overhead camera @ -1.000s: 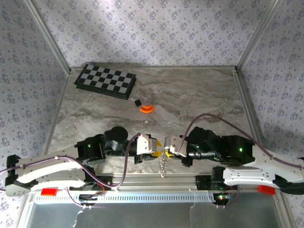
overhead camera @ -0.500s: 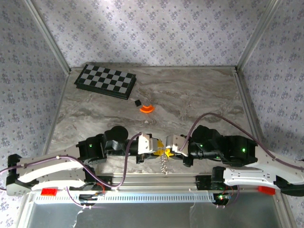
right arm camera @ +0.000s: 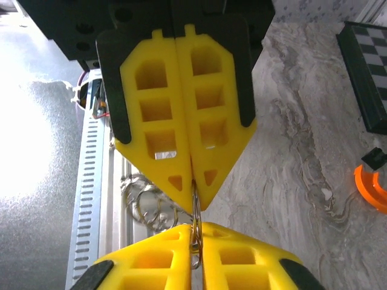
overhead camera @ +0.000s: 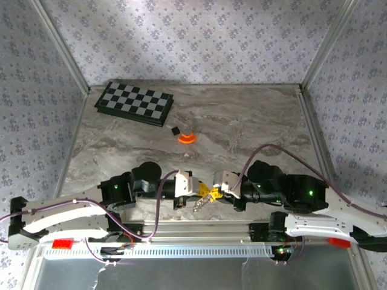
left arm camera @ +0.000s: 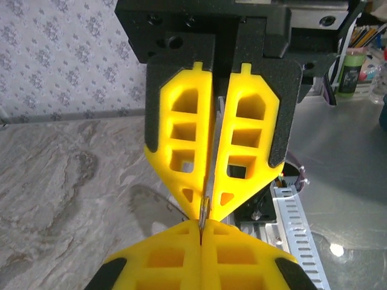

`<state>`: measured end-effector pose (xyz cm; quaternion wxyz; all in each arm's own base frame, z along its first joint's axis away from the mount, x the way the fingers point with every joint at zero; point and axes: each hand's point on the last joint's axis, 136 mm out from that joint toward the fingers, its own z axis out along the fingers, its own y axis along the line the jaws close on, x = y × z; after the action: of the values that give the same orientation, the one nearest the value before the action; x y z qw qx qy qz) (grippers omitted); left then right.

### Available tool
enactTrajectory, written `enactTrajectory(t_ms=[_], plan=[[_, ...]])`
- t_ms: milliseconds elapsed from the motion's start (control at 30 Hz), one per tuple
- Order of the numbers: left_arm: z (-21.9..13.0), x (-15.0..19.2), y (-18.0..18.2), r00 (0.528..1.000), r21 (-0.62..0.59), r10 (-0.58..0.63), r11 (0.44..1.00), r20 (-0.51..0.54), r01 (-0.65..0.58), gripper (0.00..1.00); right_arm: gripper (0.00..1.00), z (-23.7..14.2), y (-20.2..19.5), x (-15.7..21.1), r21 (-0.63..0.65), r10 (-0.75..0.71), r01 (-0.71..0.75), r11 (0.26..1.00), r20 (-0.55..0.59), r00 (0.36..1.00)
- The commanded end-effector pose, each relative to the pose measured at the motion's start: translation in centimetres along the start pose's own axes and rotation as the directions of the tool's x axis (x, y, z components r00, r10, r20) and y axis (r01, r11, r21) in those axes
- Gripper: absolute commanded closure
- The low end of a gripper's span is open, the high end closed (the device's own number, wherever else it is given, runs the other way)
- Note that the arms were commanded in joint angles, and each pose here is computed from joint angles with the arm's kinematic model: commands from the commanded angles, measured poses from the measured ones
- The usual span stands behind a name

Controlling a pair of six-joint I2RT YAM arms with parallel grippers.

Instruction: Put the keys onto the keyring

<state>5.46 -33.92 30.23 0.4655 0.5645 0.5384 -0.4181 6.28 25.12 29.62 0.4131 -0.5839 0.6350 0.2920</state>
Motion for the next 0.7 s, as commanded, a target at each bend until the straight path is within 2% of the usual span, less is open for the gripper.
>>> enactTrajectory(t_ms=[0,133,667], plan=[[-0.6,-3.7,-0.6,0.987,0.034,-0.004,0.999,0.16,-0.002,1.0,0.86,-0.8,-0.3,-2.4,0.014,0.02,-0.022,1.0,0.146,0.989],[-0.7,-4.4,-0.5,0.978,0.03,0.002,1.0,0.208,-0.008,1.0,0.82,-1.4,0.2,-3.3,-0.014,0.041,-0.039,0.999,0.246,0.968],[-1.5,-7.0,-1.6,0.916,0.114,-0.077,0.993,0.393,0.035,1.0,0.83,-2.5,0.3,-3.6,-0.015,0.04,-0.037,0.999,0.296,0.954]])
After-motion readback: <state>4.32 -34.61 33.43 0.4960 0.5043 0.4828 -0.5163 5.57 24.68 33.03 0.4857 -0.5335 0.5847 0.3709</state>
